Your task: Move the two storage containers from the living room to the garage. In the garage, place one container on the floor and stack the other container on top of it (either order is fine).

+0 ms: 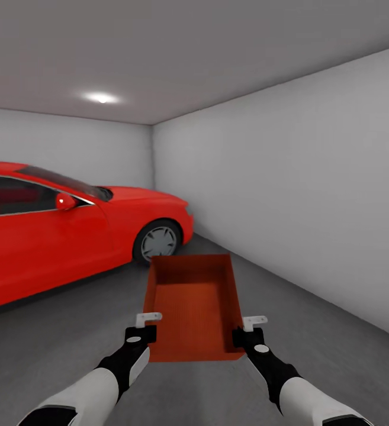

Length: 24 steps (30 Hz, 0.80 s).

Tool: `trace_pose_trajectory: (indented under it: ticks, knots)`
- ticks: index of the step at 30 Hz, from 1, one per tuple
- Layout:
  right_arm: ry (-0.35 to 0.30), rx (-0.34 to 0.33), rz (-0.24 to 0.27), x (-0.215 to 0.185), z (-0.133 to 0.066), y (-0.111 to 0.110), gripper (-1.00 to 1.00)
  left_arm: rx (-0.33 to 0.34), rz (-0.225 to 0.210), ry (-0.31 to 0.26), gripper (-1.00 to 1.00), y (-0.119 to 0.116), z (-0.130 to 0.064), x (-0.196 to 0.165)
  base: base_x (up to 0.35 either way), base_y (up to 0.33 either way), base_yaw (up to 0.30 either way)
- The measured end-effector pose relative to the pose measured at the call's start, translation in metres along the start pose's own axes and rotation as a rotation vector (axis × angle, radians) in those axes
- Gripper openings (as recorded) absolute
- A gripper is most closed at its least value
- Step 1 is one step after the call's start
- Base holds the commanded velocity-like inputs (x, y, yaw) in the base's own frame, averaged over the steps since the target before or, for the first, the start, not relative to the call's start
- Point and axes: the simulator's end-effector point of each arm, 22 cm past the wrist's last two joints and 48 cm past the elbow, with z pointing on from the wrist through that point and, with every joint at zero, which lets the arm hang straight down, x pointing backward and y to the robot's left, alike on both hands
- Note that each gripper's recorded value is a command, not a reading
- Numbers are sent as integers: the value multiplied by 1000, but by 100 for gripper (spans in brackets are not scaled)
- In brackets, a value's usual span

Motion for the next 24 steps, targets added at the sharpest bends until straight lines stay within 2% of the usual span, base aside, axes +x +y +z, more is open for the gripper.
trace_pose_trajectory:
  ticks: [24]
  knots:
    - [0, 0, 0, 0, 0, 0, -100, 0, 0, 0, -100, 0, 0, 0, 320, 178, -283]
